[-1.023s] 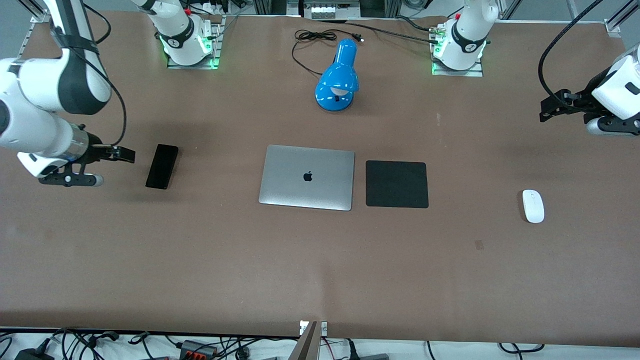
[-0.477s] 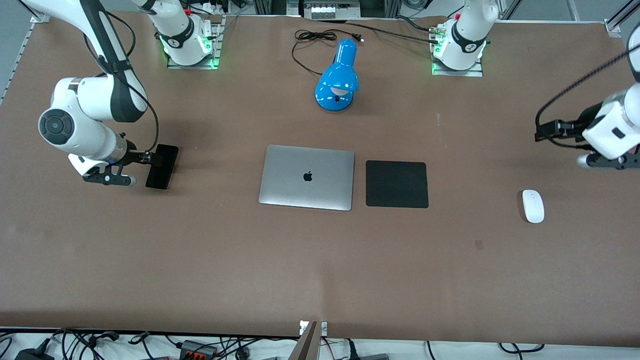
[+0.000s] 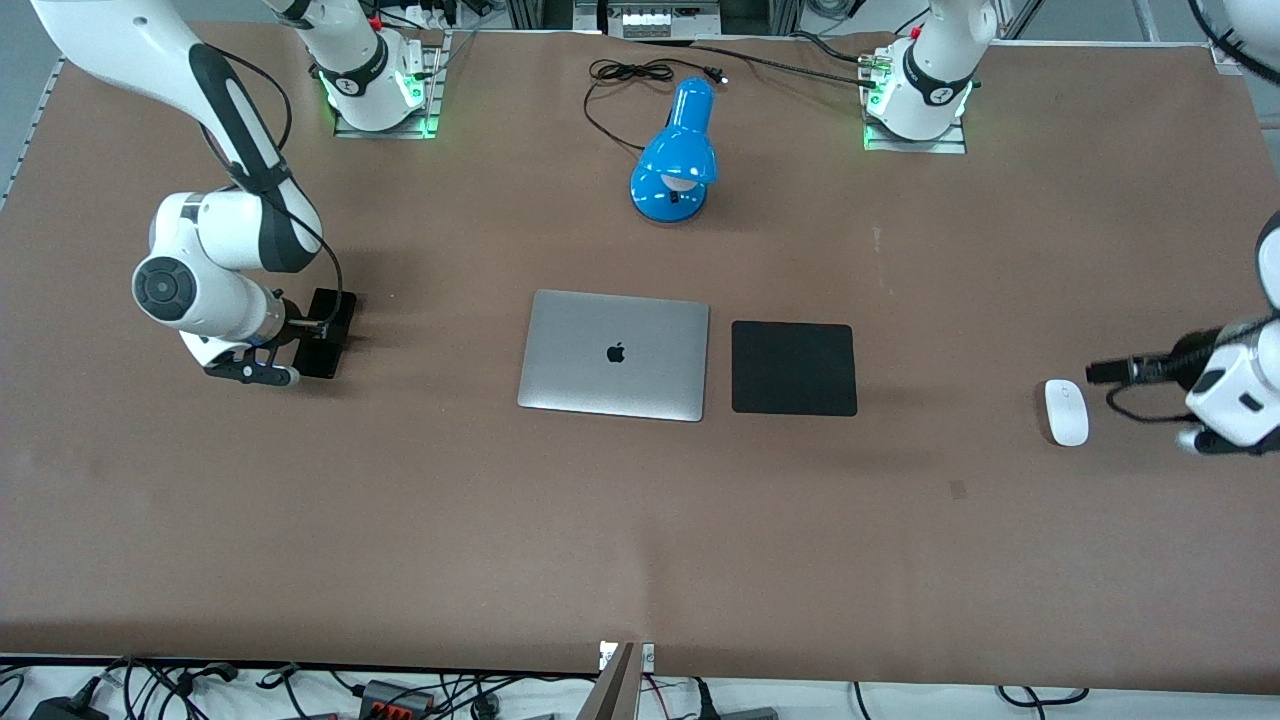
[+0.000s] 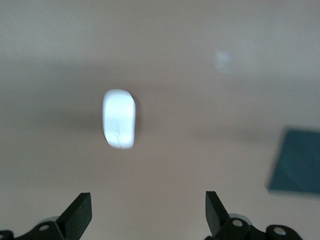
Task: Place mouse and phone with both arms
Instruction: 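Grasp the black phone with the right gripper while the left gripper reaches the mouse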
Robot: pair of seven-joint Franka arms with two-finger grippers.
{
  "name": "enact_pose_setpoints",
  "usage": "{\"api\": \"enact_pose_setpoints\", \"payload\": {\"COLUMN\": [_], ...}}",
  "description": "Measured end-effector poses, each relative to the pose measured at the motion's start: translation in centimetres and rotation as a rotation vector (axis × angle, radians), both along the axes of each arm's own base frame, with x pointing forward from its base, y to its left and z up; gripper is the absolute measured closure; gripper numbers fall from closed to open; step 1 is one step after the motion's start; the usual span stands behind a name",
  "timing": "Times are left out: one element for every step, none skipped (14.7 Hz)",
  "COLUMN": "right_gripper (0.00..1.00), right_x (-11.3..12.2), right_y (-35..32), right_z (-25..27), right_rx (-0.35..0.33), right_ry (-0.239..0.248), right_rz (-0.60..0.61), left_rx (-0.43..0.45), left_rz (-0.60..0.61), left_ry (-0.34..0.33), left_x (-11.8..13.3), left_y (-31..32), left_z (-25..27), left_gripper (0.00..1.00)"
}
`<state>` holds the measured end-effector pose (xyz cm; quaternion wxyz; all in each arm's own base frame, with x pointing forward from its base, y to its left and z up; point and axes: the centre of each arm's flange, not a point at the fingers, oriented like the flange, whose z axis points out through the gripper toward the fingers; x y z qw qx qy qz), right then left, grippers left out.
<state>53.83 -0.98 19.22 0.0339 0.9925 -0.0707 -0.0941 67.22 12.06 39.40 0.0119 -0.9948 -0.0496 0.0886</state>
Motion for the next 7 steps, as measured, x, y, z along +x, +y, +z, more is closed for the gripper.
{"api": "enact_pose_setpoints", "payload": {"right_gripper": [0.00, 0.00, 0.00, 0.00, 0.00, 0.00, 0.00], "right_x": [-0.3, -0.5, -0.7, -0.8, -0.9, -0.9, -1.0], "right_y": [-0.1, -0.1, -0.3, -0.6, -0.9, -1.1, -1.2], "right_z": [-0.9, -1.5, -1.8, -1.9, -1.9, -2.0, -2.1], "right_rx": [0.001, 0.001, 0.001, 0.000, 0.000, 0.000, 0.000], "right_ry": [0.001, 0.005, 0.009, 0.011, 0.012, 0.014, 0.016], "right_rz": [-0.002, -0.006, -0.011, -0.016, -0.021, -0.025, -0.028], "left_rx": [0.024, 0.039, 0.044, 0.045, 0.044, 0.043, 0.040], "left_rz": [-0.004, -0.007, -0.009, -0.011, -0.012, -0.014, -0.022], "left_ry": [-0.011, -0.010, -0.006, -0.010, -0.020, -0.036, -0.055], "left_x": [0.6, 1.0, 1.2, 1.4, 1.3, 0.8, 0.2], "left_y": [0.9, 1.5, 1.9, 2.1, 2.2, 2.4, 2.8], "left_z": [-2.0, -4.1, -6.0, -7.8, -9.6, -11.7, -13.7], "left_gripper": [0.00, 0.00, 0.00, 0.00, 0.00, 0.00, 0.00]}}
